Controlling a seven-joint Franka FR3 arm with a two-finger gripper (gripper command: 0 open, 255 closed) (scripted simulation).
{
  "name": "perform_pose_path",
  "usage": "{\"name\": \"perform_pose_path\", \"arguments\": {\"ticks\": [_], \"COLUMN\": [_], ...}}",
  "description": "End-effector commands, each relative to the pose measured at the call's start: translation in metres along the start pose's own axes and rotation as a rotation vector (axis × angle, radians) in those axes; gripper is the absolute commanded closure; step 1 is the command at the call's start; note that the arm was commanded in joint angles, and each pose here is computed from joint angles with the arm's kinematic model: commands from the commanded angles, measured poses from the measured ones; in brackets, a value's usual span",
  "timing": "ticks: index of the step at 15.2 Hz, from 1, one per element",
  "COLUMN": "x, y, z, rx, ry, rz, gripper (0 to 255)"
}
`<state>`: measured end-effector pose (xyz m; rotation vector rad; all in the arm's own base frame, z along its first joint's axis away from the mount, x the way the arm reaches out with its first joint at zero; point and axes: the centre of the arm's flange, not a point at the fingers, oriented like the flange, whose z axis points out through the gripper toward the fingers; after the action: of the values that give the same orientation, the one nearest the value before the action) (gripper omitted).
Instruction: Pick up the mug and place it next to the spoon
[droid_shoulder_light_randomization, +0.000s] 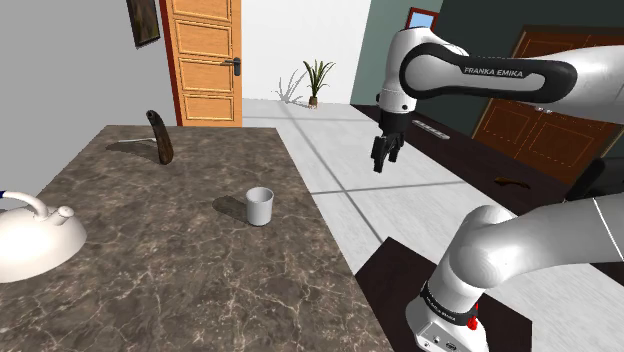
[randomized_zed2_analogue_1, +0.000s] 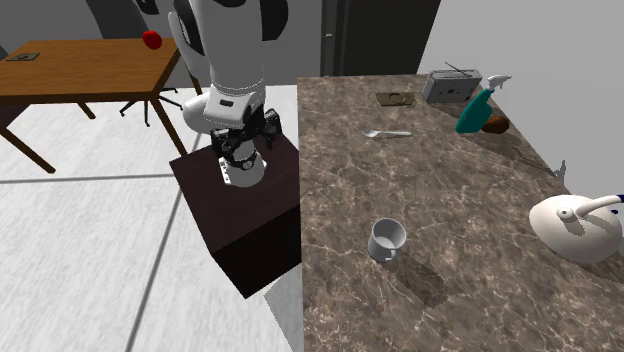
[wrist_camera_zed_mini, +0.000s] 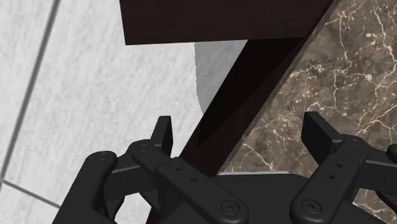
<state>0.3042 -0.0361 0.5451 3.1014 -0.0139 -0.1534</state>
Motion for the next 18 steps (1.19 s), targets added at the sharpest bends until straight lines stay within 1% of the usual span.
{"name": "perform_pose_path", "arguments": {"ticks": [1, 18], "x": [0.0, 0.16], "y": [0.0, -0.146], "z": [0.0, 0.063], "rx": [0.0, -0.011], "ry": [0.0, 0.004], "rz": [0.0, 0.053], "gripper": [0, 0]}}
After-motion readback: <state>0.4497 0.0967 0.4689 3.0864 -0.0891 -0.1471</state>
